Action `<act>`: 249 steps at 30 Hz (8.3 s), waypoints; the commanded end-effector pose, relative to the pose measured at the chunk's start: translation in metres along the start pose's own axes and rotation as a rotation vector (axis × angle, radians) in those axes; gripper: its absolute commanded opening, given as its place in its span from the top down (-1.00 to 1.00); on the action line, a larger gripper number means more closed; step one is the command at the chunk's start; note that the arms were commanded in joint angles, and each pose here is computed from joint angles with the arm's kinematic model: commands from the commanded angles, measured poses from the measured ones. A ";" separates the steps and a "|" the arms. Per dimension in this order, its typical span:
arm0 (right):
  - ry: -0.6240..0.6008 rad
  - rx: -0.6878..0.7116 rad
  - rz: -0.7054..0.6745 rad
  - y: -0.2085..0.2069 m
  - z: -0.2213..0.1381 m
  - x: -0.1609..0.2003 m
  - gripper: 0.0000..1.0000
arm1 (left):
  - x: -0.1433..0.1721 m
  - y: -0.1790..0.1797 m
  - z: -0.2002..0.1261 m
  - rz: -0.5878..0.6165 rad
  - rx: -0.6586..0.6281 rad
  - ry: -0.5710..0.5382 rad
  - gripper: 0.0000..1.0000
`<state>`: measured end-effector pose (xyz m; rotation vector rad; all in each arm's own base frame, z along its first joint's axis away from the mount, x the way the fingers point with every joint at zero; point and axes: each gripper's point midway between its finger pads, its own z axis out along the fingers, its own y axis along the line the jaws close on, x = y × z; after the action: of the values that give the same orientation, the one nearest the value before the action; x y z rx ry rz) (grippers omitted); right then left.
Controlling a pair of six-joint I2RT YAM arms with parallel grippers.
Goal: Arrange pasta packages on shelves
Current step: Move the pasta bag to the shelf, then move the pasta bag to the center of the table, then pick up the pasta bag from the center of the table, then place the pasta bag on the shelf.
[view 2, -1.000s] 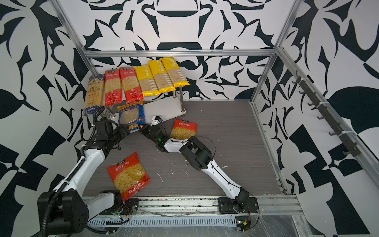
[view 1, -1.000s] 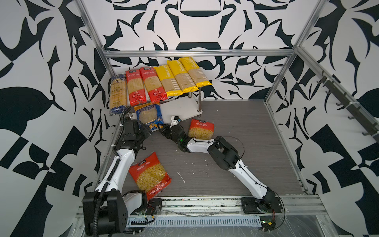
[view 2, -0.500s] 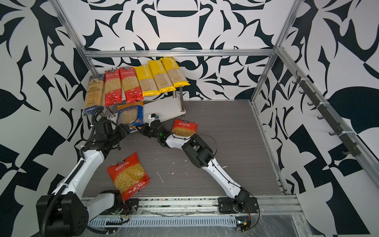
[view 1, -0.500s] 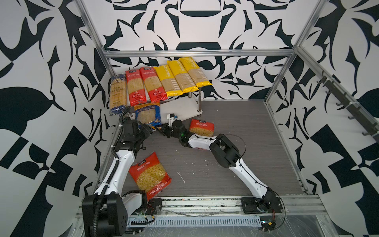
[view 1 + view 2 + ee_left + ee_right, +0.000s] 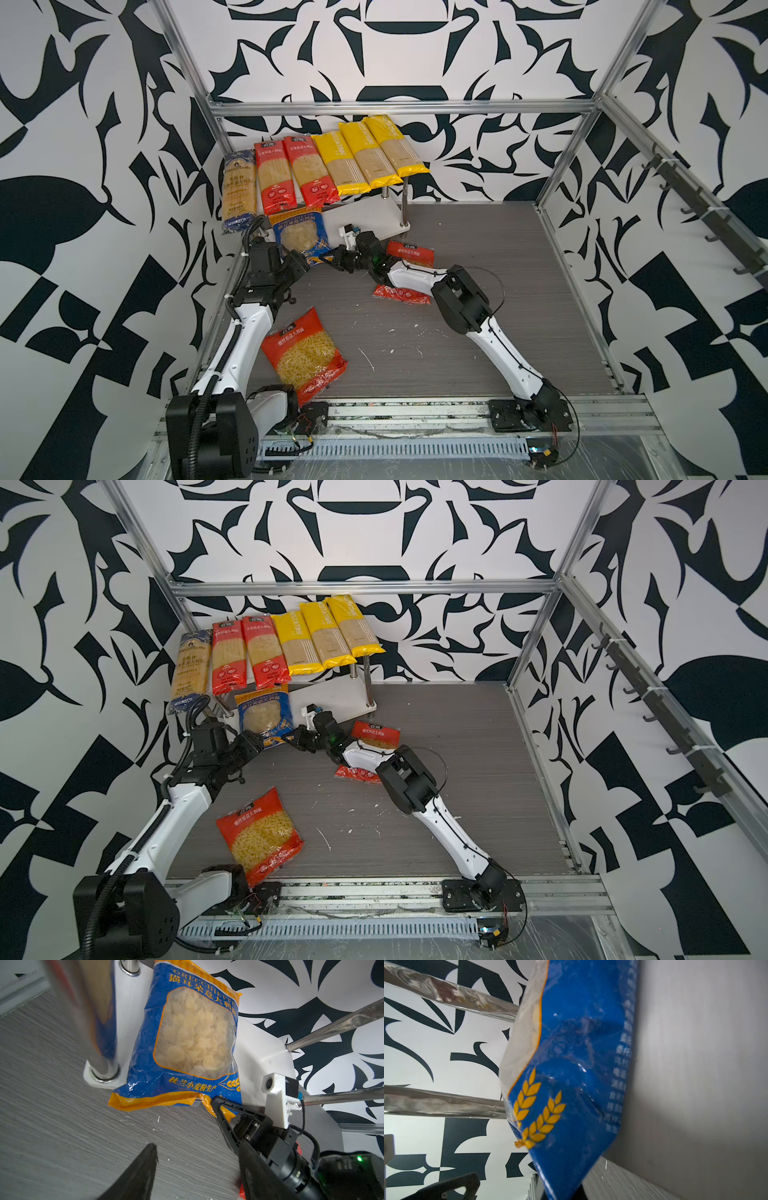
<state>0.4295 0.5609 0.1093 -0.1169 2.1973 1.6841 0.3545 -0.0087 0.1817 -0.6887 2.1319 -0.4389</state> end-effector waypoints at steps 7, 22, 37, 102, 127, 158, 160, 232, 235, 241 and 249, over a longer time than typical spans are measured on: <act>-0.031 -0.074 -0.056 0.047 -0.029 -0.015 0.22 | 0.003 -0.022 -0.006 0.027 0.076 -0.002 -0.36; -0.074 0.127 0.003 0.005 -0.153 0.030 0.03 | 0.065 -0.057 -0.027 0.158 0.199 0.022 -0.43; -0.071 0.855 -0.097 -0.091 -0.324 0.030 -0.20 | 0.159 -0.113 -0.007 0.344 0.265 0.141 -0.51; 0.037 0.783 -0.086 -0.122 -0.305 0.031 -0.04 | 0.266 -0.134 0.076 0.344 0.249 0.675 -0.43; -0.099 0.398 -0.164 -0.056 -0.260 0.009 1.00 | 0.221 -0.148 0.043 0.447 0.274 0.549 0.70; -0.497 0.202 -0.527 0.057 -0.152 -0.115 1.00 | 0.058 -0.136 0.057 0.509 0.185 0.080 0.87; -0.496 0.222 -0.557 0.057 -0.143 -0.125 1.00 | 0.054 -0.141 0.064 0.501 0.193 0.078 0.87; -0.256 0.203 -0.515 0.019 -0.121 -0.196 1.00 | 0.004 -0.130 0.065 0.391 0.175 0.031 0.38; -0.226 0.213 -0.510 0.016 -0.131 -0.200 1.00 | 0.005 -0.128 0.067 0.389 0.170 0.038 0.35; -0.217 0.204 -0.470 0.007 -0.121 -0.205 1.00 | 0.011 -0.130 0.069 0.379 0.176 0.049 0.33; -0.259 0.296 -0.447 -0.015 -0.108 -0.196 0.22 | 0.019 -0.126 0.068 0.379 0.174 0.062 0.32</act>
<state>0.5879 0.4218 0.1453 -0.2864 2.1098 1.0876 0.4463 -0.1223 0.1998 -0.1637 2.1780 -0.4164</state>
